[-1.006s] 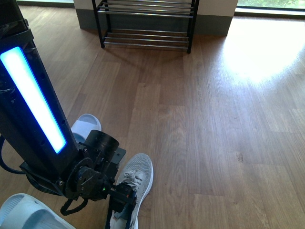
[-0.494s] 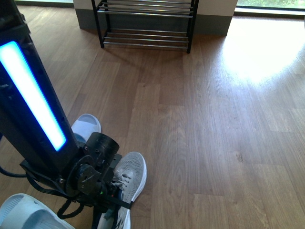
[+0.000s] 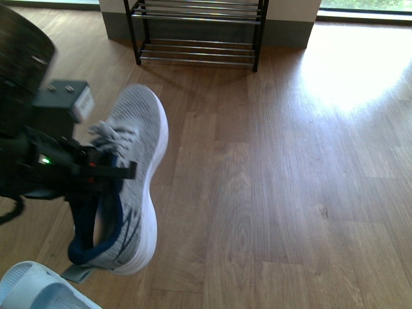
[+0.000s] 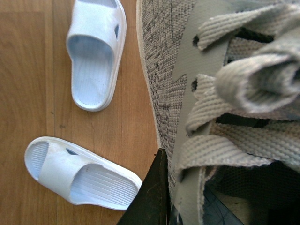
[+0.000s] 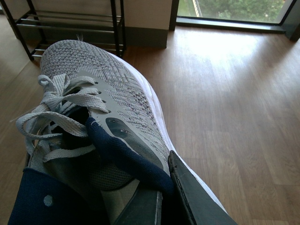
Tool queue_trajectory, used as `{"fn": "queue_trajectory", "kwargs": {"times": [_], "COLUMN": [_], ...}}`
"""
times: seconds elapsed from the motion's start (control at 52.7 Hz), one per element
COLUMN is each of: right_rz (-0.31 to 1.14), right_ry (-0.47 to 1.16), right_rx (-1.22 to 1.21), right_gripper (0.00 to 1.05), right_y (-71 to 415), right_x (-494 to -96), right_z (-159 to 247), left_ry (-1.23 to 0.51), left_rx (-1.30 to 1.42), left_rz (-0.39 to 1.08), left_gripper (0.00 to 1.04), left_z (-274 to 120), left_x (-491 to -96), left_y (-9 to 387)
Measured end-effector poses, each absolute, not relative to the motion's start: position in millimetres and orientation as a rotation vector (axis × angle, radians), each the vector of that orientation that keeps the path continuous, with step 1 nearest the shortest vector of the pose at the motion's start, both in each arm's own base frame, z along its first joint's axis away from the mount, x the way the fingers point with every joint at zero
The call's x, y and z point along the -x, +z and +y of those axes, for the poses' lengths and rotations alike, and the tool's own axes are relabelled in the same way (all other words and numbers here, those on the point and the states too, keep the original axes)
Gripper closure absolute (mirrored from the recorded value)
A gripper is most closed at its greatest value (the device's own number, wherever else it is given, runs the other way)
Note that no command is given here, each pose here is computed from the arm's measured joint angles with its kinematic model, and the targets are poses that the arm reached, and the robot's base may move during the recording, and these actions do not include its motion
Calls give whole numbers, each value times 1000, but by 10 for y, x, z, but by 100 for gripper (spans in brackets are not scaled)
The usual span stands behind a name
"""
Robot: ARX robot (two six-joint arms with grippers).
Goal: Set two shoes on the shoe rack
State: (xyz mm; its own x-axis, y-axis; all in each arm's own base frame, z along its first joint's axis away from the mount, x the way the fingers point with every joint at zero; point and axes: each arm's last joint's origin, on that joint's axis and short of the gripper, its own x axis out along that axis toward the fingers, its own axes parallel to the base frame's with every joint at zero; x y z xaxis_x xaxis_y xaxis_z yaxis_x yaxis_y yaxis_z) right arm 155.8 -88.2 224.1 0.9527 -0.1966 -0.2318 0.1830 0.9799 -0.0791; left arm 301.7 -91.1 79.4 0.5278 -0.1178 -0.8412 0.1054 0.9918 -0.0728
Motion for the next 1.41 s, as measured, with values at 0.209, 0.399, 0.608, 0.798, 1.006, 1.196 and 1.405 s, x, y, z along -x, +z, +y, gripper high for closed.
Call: {"fn": "queue_trajectory", "kwargs": {"times": [0.209, 0.399, 0.608, 0.798, 1.006, 1.196, 1.405], "right_rz": [241, 241, 241, 241, 241, 241, 241], "right_ry": [-193, -193, -195, -194, -194, -193, -193], "right_rx": [57, 57, 58, 57, 58, 58, 57], "right_gripper": [103, 103, 103, 103, 103, 103, 103], "right_y": [2241, 2241, 2241, 2241, 2241, 2241, 2241], "right_x": [-1558, -1558, -1557, -1557, -1558, -1558, -1558], "right_z": [-882, -882, -883, -882, -882, -882, -882], "left_ry": [-38, 20, 34, 60, 81, 105, 105], "left_rx": [-12, -29, -33, -46, -60, -30, -24], "left_rz": [884, 807, 714, 689, 608, 496, 498], "left_gripper": [103, 103, 103, 103, 103, 103, 103], "left_z": [-554, -371, -296, -264, -257, -199, -200], "left_x": [-2618, -2260, -1831, -1568, -1207, -981, -980], "left_y": [1239, 1458, 1652, 1671, 1723, 1769, 1761]}}
